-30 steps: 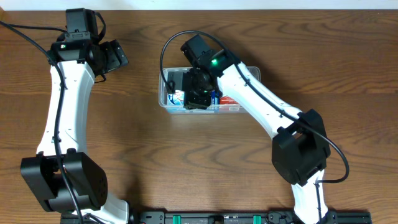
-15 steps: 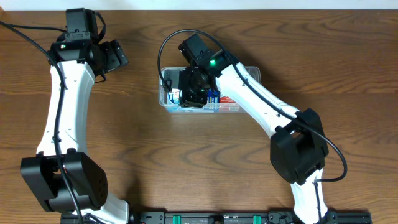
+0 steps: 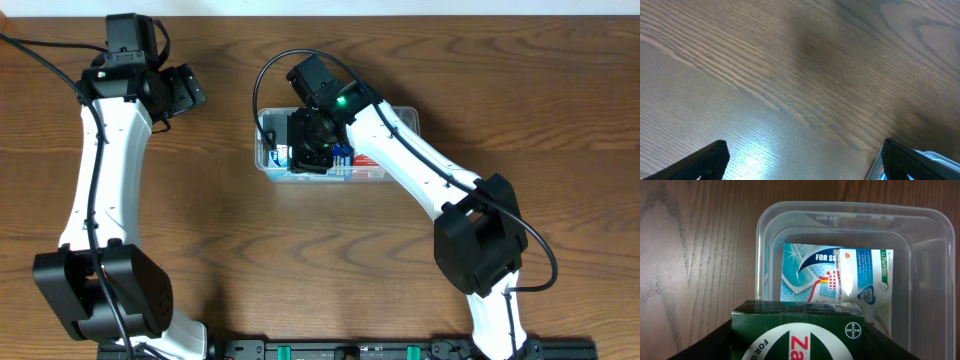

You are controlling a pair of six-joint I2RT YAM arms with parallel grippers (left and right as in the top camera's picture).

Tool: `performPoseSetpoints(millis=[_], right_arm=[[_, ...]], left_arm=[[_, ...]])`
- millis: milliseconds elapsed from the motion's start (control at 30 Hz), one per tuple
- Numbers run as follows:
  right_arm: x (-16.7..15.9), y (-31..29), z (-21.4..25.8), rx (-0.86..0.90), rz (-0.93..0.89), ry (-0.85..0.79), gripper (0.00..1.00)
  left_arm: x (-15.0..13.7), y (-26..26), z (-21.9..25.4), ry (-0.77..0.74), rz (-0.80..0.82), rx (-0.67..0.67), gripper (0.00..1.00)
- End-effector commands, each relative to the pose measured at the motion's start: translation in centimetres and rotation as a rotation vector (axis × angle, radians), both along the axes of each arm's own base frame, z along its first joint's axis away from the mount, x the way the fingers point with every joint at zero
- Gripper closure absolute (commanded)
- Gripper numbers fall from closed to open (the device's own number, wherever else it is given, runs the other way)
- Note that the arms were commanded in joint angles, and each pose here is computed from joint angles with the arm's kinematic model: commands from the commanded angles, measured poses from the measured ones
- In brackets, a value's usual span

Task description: Pack container

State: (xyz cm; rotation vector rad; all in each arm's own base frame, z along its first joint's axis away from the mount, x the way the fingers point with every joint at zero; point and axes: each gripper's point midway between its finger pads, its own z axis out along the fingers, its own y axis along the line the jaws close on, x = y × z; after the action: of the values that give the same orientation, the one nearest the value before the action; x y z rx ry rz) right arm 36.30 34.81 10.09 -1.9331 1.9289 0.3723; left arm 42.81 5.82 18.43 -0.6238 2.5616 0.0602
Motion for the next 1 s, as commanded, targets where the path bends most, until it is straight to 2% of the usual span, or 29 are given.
performPoseSetpoints(millis=[0,467,967], right_arm=[[-0.2,-0.9,-3.9,-0.111,0.022,0.014,0.37],[0.2,-0.6,-1.1,-0.101,0.021,0.002,0.39],[1.9,-1.0,-0.6,-0.075,-0.002,-0.032,0.39]], left_arm=[[0.1,0.2,0.0,0.002,0.006,0.003,0.02],[0.1,0.2,0.0,0.002,0.006,0.003,0.02],[0.1,0.2,0.0,0.002,0.006,0.003,0.02]])
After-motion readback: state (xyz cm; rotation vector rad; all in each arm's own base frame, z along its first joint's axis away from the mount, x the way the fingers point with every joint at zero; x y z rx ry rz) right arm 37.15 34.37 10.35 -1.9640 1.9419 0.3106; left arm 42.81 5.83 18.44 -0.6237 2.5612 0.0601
